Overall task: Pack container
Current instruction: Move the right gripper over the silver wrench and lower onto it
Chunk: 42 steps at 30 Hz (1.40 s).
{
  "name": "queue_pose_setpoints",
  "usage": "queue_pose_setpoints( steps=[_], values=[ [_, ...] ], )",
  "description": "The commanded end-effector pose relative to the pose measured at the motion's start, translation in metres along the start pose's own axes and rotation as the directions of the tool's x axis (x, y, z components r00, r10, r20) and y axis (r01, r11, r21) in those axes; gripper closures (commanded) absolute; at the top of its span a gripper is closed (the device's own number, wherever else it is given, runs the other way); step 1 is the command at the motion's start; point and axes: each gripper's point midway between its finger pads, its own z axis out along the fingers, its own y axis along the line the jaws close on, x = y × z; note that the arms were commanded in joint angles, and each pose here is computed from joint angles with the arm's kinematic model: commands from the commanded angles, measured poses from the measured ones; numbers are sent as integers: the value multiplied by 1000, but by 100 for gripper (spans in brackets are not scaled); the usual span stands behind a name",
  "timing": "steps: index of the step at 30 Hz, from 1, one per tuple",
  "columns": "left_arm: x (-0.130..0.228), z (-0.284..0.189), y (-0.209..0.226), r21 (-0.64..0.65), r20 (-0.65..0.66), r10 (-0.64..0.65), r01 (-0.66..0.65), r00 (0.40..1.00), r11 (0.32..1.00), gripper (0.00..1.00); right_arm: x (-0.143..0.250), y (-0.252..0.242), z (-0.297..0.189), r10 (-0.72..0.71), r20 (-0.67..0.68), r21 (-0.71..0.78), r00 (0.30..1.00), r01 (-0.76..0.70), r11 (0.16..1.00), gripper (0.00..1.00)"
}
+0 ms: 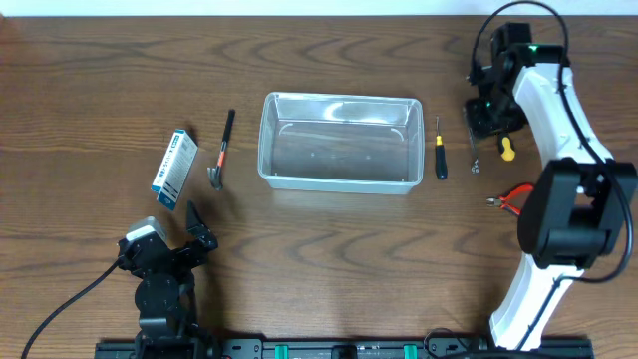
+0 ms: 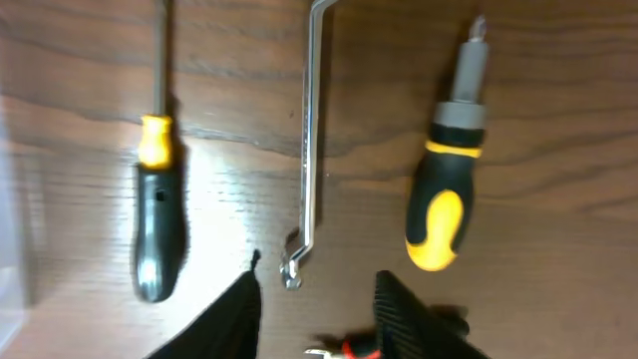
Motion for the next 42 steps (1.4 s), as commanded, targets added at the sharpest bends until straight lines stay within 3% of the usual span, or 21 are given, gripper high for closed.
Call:
queue_pose_setpoints(
  steps=[1, 8, 19, 42],
  values=[
    [12, 2, 2, -8, -25, 18, -18, 1000, 1000, 2, 2, -11, 13, -2, -29, 42, 1000, 3, 999, 65],
    [12, 2, 3, -8, -25, 18, -18, 1000, 1000, 2, -9, -14, 18, 3, 8, 51, 1000, -3, 999, 60],
    [12, 2, 2, -8, -25, 18, -18, 1000, 1000, 2, -17, -13, 19, 14, 38, 48, 999, -15, 999, 62],
    [12, 2, 3, -8, -25, 18, -18, 1000, 1000, 2, -10, 6, 61, 79, -51, -6, 996, -80, 997, 65]
  ],
)
